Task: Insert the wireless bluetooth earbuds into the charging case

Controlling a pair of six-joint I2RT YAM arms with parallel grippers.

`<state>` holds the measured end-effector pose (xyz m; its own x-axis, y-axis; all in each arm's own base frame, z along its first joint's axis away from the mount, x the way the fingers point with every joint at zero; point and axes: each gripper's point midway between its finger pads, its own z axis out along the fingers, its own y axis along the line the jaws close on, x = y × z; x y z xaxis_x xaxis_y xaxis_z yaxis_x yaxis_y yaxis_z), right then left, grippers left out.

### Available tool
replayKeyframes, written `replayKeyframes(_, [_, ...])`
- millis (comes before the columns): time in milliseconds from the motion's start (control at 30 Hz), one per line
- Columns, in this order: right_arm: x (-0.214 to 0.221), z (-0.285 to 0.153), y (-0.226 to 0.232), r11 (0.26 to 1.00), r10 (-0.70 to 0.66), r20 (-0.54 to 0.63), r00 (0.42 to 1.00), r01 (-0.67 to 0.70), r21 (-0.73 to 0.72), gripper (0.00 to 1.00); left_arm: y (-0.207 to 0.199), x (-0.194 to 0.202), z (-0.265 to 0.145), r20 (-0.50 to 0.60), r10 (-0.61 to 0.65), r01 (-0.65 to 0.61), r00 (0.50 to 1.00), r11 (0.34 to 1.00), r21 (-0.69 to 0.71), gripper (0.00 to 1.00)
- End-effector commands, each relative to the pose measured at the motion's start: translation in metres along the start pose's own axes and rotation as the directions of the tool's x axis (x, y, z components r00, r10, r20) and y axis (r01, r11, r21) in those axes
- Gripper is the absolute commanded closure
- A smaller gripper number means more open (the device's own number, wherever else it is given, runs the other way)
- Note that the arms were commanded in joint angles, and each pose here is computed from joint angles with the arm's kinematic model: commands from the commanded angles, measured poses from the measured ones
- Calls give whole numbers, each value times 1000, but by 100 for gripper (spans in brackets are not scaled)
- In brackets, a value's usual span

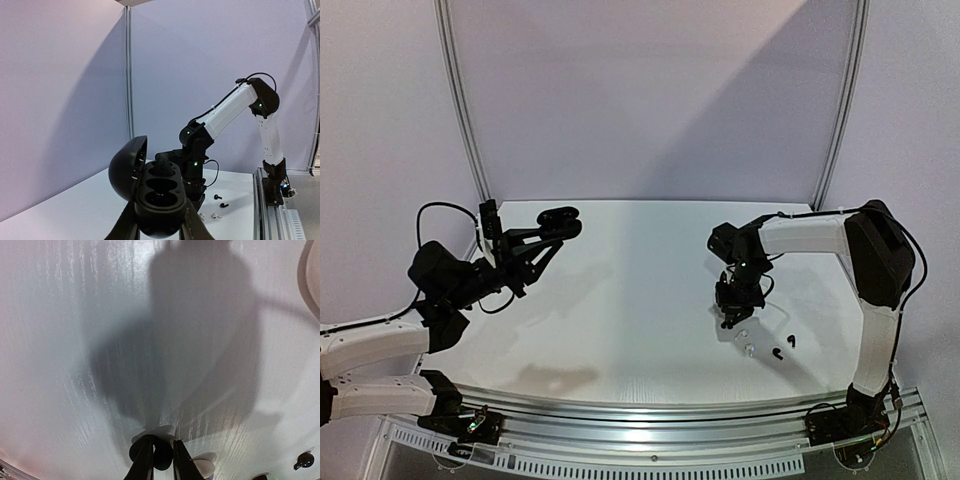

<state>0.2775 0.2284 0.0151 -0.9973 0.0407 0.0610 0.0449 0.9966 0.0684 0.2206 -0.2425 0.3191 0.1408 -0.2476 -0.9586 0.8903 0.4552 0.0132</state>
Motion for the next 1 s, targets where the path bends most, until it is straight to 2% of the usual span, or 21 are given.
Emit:
replayKeyframes(0, [25, 13, -6, 999, -4, -98, 995, 7, 33, 87, 5, 1, -4, 0, 10, -10, 1000, 1000, -23, 100])
replayKeyframes(200, [35, 29, 1, 999, -26, -137, 990, 32, 41, 83, 6, -1, -3, 3, 17, -17, 1000, 1000, -25, 100])
replayKeyframes(333, [36, 33, 0, 998, -28, -141, 990, 36, 52, 93, 7, -1, -3, 3, 17, -17, 1000, 999, -29, 100])
replayKeyframes(500, [29, 22, -1, 996, -42, -114, 993, 50, 72, 95, 7, 0, -2, -1, 15, -15, 1000, 1000, -28, 100])
replayKeyframes(600, [19, 8, 2, 995, -55, -61, 997, 59, 75, 96, 7, 0, -2, -1, 16, -16, 1000, 999, -28, 100])
replayKeyframes(867, [-12, -40, 21, 995, -99, 175, 980, 97, 23, 100, 9, 3, -2, -8, 30, -31, 1000, 999, -36, 100])
replayKeyframes(967, [-12, -42, 17, 994, -105, 181, 978, 98, 44, 100, 9, 3, -2, -8, 33, -33, 999, 999, -37, 100])
